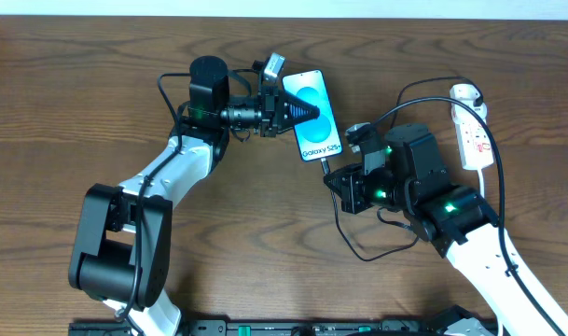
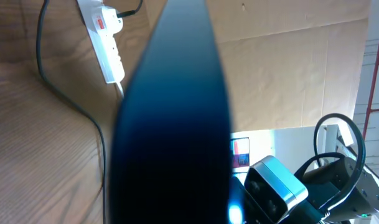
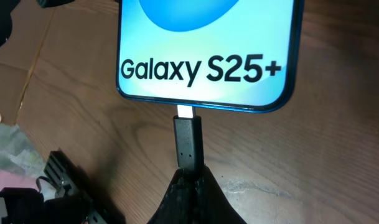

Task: Plug charger to phone and switch on socket

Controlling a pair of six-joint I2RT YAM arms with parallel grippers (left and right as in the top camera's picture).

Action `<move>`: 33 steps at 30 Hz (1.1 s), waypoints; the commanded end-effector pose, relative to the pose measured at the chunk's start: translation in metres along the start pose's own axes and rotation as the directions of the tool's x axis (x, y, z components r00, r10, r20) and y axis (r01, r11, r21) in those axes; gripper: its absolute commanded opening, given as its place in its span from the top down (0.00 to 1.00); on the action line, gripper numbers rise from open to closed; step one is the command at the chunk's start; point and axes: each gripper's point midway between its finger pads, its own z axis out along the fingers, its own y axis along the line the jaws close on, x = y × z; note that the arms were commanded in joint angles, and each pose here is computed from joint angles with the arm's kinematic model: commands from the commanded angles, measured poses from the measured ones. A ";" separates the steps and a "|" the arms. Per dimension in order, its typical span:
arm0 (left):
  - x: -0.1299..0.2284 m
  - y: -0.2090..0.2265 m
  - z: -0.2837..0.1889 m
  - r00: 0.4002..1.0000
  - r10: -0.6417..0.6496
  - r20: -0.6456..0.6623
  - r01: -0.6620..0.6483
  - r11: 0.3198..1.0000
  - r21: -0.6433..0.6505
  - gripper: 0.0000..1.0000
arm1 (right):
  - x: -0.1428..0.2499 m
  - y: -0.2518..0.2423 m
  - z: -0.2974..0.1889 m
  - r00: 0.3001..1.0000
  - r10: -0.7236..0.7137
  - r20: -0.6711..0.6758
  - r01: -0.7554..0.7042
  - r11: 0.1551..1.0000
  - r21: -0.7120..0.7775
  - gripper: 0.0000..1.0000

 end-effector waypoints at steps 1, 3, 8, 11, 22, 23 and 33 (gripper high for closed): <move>0.016 -0.022 0.008 0.993 0.068 -0.093 -0.063 0.997 0.049 0.93 | -0.014 0.000 0.001 0.998 -0.005 0.055 0.005 1.000 0.018 0.99; 0.016 -0.022 0.008 0.993 0.067 -0.093 -0.063 0.997 0.049 0.93 | -0.017 0.002 0.001 0.998 -0.002 0.069 0.001 1.000 0.013 0.99; 0.018 -0.022 0.011 0.992 0.069 -0.102 -0.064 0.997 0.052 0.93 | -0.023 0.003 0.001 0.996 -0.010 0.091 0.009 1.000 0.009 0.99; 0.021 -0.023 0.013 0.991 0.073 -0.111 -0.067 0.996 0.055 0.93 | -0.024 0.003 0.000 0.995 -0.013 0.097 0.013 1.000 0.008 0.99; 0.031 -0.027 0.012 0.975 0.155 -0.162 -0.141 0.986 0.093 0.93 | -0.030 0.001 0.000 0.992 -0.029 0.124 0.026 0.999 0.028 0.99; 0.031 -0.027 0.012 0.974 0.155 -0.163 -0.141 0.986 0.094 0.93 | -0.032 0.001 -0.001 0.991 -0.032 0.133 0.028 0.999 0.031 0.99; 0.035 -0.028 0.017 0.972 0.157 -0.177 -0.141 0.985 0.099 0.93 | -0.033 -0.002 -0.001 0.990 -0.033 0.138 0.027 0.999 0.045 0.90</move>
